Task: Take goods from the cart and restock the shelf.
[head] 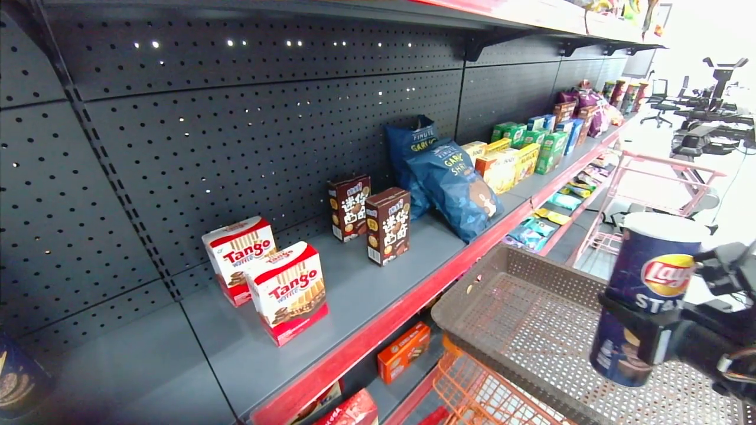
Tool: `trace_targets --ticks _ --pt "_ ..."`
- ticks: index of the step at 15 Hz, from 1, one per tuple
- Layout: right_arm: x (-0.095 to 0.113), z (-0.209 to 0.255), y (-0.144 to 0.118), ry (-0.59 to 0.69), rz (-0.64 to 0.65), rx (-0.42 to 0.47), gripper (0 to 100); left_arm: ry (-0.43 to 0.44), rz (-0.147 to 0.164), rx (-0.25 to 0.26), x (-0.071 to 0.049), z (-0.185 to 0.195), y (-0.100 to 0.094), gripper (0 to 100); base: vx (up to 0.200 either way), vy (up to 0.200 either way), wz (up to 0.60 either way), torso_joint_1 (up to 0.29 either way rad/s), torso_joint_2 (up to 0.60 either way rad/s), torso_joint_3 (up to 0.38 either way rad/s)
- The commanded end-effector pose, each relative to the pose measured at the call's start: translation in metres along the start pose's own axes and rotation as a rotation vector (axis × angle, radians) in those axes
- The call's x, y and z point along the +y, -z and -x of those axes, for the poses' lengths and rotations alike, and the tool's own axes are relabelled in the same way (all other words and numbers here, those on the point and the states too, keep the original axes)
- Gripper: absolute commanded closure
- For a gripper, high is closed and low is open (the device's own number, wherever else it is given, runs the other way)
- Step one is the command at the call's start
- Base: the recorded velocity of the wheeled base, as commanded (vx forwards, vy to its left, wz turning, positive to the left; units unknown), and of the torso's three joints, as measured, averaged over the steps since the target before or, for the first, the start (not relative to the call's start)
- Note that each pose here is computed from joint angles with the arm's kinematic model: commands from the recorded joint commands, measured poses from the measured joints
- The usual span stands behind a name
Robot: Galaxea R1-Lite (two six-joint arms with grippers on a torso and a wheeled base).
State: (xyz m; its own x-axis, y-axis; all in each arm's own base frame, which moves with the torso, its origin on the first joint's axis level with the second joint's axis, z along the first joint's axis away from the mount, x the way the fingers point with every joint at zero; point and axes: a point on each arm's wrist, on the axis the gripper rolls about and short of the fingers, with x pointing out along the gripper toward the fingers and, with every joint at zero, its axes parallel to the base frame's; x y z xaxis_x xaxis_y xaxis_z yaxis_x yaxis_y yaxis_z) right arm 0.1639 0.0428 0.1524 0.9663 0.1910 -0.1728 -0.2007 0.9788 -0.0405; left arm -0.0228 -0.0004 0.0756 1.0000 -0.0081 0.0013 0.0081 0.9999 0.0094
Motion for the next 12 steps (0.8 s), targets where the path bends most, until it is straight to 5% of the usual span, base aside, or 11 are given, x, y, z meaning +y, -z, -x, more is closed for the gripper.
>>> trace_targets --ticks 1,12 --pt "-0.015 0.082 0.011 0.149 -0.026 -0.127 100 0.0 0.0 0.0 0.0 0.0 0.0 0 0.0 0.0 0.0 0.0 0.0 0.0" --pt "-0.023 0.109 0.039 0.346 0.037 0.001 100 0.001 0.0 0.0 0.0 0.0 0.0 0 0.0 0.0 0.05 0.001 0.0 0.0"
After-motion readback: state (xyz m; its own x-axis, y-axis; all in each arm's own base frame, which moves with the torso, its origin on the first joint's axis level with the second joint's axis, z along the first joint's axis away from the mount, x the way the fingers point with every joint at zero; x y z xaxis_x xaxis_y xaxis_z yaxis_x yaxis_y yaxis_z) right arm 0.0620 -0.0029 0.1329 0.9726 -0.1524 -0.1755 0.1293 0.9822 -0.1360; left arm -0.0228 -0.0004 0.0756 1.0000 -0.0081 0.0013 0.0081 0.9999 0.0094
